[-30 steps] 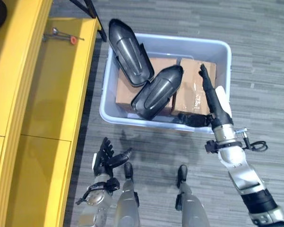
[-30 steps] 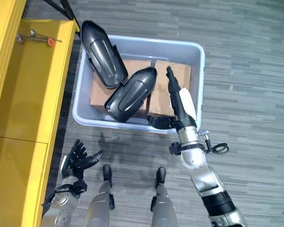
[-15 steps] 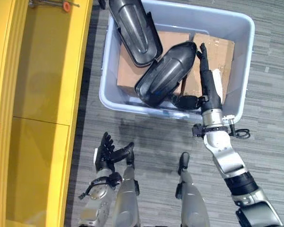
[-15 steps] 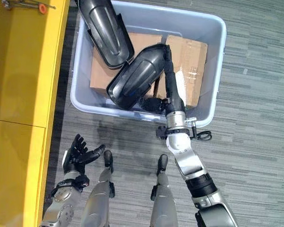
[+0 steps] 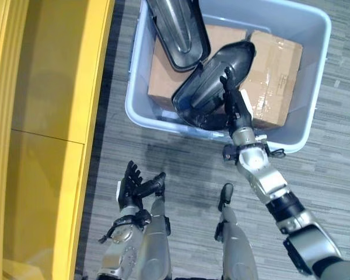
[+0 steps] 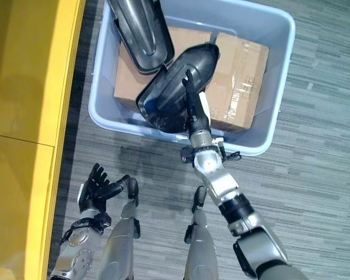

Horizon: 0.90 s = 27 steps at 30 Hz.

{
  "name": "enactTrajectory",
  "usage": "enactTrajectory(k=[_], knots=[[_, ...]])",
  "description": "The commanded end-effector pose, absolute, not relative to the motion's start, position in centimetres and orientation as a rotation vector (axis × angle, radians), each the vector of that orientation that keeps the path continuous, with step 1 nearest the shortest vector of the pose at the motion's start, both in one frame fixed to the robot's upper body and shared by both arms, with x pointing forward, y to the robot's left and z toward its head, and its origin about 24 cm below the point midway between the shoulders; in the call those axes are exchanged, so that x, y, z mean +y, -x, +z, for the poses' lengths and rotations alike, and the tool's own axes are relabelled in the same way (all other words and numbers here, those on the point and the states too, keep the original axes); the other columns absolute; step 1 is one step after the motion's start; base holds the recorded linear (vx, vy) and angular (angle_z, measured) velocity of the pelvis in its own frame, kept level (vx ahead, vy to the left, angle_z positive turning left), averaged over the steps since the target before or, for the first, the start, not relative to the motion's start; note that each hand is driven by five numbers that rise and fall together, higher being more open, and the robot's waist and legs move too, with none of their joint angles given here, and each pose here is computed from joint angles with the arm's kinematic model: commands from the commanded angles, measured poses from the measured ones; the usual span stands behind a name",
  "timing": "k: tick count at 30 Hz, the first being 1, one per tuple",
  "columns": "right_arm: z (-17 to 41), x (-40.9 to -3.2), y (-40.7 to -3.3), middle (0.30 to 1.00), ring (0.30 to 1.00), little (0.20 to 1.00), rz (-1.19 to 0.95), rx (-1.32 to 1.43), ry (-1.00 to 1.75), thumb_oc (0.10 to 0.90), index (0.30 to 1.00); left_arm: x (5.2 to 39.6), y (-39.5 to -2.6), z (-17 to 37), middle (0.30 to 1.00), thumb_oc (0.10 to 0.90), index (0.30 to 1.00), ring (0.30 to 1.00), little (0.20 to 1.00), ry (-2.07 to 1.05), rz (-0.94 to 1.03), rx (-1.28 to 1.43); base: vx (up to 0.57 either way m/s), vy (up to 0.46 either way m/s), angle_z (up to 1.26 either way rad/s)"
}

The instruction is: Move parts from the plastic box to the shelf.

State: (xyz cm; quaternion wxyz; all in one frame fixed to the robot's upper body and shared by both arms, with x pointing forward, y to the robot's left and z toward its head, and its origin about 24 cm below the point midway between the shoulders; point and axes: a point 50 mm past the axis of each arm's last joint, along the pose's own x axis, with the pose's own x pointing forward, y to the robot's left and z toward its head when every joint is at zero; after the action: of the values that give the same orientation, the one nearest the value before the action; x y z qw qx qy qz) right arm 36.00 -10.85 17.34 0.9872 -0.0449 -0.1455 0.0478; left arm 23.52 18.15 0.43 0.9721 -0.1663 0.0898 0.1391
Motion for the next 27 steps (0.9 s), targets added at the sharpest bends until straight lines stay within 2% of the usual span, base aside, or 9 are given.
enactTrajectory(k=[1,13,20,27], knots=[[22.1,-9.9,-36.1,1.000,1.000,1.000,0.153,-0.459,0.023,0.900,1.000,19.8,-23.4,3.3,1.000,0.900,1.000,1.000,1.000,0.320,0.290,0.027,0.00,0.000,0.00],[25.0,-17.9,-40.4,1.000,1.000,1.000,-0.207,-0.364,0.398,0.900,1.000,19.1,-24.1,4.3,1.000,0.900,1.000,1.000,1.000,0.322,0.252,-0.025,0.00,0.007,0.03],[27.0,-22.3,-40.6,1.000,1.000,1.000,-0.366,-0.337,0.569,0.900,1.000,18.9,-24.6,5.4,1.000,0.900,1.000,1.000,1.000,0.319,0.233,-0.076,0.00,0.000,0.00],[28.7,-23.7,-40.2,1.000,1.000,1.000,-0.421,-0.365,0.679,0.900,1.000,18.8,-25.0,6.0,1.000,0.900,1.000,1.000,1.000,0.314,0.226,-0.105,0.00,0.000,0.00]])
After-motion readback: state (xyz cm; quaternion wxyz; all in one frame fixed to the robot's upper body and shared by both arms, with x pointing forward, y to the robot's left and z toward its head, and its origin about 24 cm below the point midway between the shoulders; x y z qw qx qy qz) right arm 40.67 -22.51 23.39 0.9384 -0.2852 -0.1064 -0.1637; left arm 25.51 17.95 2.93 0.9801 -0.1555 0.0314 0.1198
